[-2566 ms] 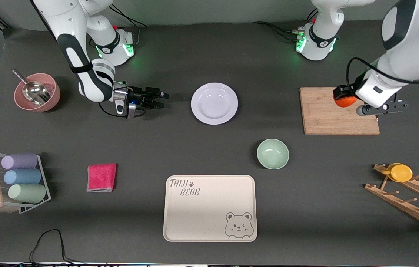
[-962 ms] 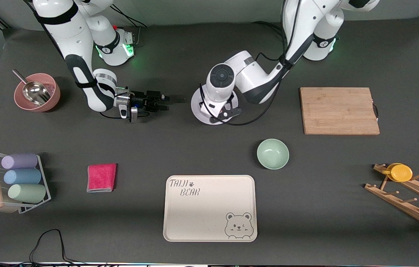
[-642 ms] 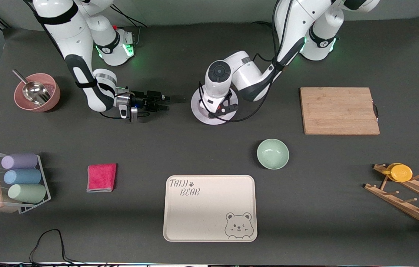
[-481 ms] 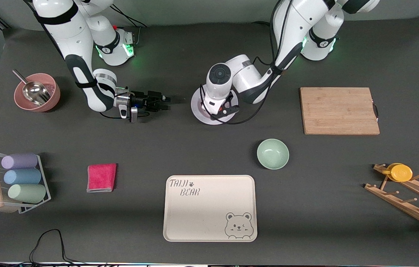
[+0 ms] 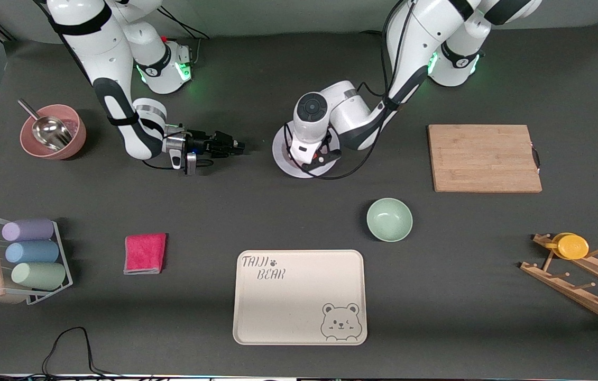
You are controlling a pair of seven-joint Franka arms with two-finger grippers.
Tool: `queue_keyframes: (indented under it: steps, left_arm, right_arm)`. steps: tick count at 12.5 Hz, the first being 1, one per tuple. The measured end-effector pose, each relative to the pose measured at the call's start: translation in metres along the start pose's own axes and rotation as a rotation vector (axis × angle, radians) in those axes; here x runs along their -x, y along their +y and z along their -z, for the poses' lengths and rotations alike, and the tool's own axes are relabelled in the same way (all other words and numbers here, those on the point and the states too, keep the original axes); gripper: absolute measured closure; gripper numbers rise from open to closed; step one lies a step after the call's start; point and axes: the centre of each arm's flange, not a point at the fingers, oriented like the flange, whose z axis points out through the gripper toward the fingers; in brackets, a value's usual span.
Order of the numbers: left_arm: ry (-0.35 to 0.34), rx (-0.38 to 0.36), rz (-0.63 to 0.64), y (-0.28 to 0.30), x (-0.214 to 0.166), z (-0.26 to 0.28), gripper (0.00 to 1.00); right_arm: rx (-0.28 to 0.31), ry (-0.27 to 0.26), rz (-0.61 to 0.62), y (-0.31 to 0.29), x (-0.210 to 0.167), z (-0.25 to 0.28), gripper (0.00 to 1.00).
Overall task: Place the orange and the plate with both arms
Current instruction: 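Lower the orange onto the white plate and open the left gripper, then withdraw the left gripper while the right gripper reaches the plate rim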
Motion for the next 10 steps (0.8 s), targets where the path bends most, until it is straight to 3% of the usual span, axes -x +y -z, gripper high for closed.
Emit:
queue_keyframes:
  steps: [4,10]
  left_arm:
    - [0.026,-0.015,0.016,0.001,-0.017,0.026,0.0]
    - [0.149,-0.087,-0.043,-0.068,-0.158,0.201,0.0]
  right_arm:
    - [-0.02,-0.011,-0.005,0.008,0.006,-0.003,0.63]
    - [-0.02,-0.01,0.006,0.017,0.006,-0.003,0.63]
